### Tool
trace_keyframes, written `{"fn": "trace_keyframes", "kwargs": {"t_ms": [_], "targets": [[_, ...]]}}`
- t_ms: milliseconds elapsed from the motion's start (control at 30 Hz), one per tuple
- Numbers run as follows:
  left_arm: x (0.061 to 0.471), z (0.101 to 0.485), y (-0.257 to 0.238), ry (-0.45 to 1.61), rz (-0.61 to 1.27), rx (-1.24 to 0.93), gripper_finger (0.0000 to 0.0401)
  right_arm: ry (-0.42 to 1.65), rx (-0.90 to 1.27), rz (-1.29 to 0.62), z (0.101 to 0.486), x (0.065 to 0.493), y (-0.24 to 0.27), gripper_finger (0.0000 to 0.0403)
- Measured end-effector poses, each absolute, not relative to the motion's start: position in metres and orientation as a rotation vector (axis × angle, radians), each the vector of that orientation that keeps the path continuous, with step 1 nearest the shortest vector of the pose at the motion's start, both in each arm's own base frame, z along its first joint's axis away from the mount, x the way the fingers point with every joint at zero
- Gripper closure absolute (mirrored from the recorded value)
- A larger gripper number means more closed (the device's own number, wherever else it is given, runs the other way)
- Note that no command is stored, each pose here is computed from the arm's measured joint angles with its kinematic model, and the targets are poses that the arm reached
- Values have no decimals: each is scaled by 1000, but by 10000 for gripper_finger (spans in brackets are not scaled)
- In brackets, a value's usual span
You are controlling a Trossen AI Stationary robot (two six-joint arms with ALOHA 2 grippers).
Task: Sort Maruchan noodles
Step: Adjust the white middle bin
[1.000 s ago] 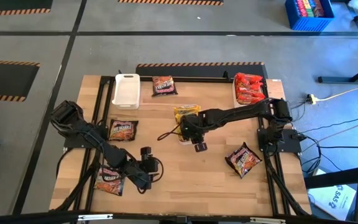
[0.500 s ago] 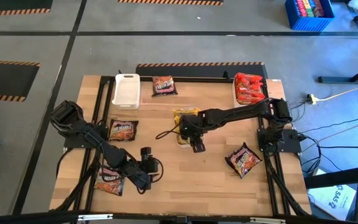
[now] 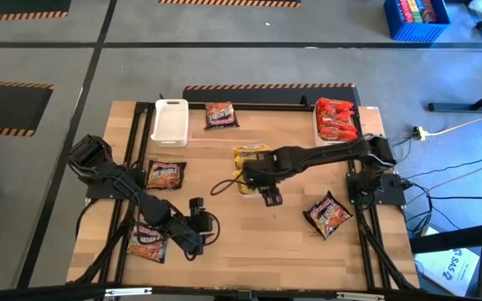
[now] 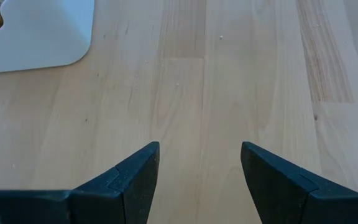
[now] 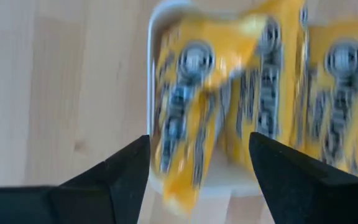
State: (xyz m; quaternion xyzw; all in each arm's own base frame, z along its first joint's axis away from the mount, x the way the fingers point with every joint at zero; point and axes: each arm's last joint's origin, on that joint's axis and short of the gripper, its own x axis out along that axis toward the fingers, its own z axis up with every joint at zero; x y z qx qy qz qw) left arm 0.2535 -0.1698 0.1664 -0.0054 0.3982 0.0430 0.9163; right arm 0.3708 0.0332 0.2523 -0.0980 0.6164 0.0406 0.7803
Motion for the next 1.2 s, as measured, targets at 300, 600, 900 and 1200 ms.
{"fn": "trace_keyframes", "kwargs": {"t_ms": [300, 600, 900, 1200], "targets": [[255, 167, -168, 794, 116, -10, 179, 1321, -192, -68, 262, 311, 56, 146], [277, 163, -141, 761, 254, -115, 179, 1025, -29, -136, 218, 241, 56, 146], [307, 147, -89, 773, 388, -186, 179, 908, 10, -195, 166, 225, 42, 146], [320, 146, -37, 787, 476, -74, 179, 850, -96, -221, 167, 232, 25, 146]]}}
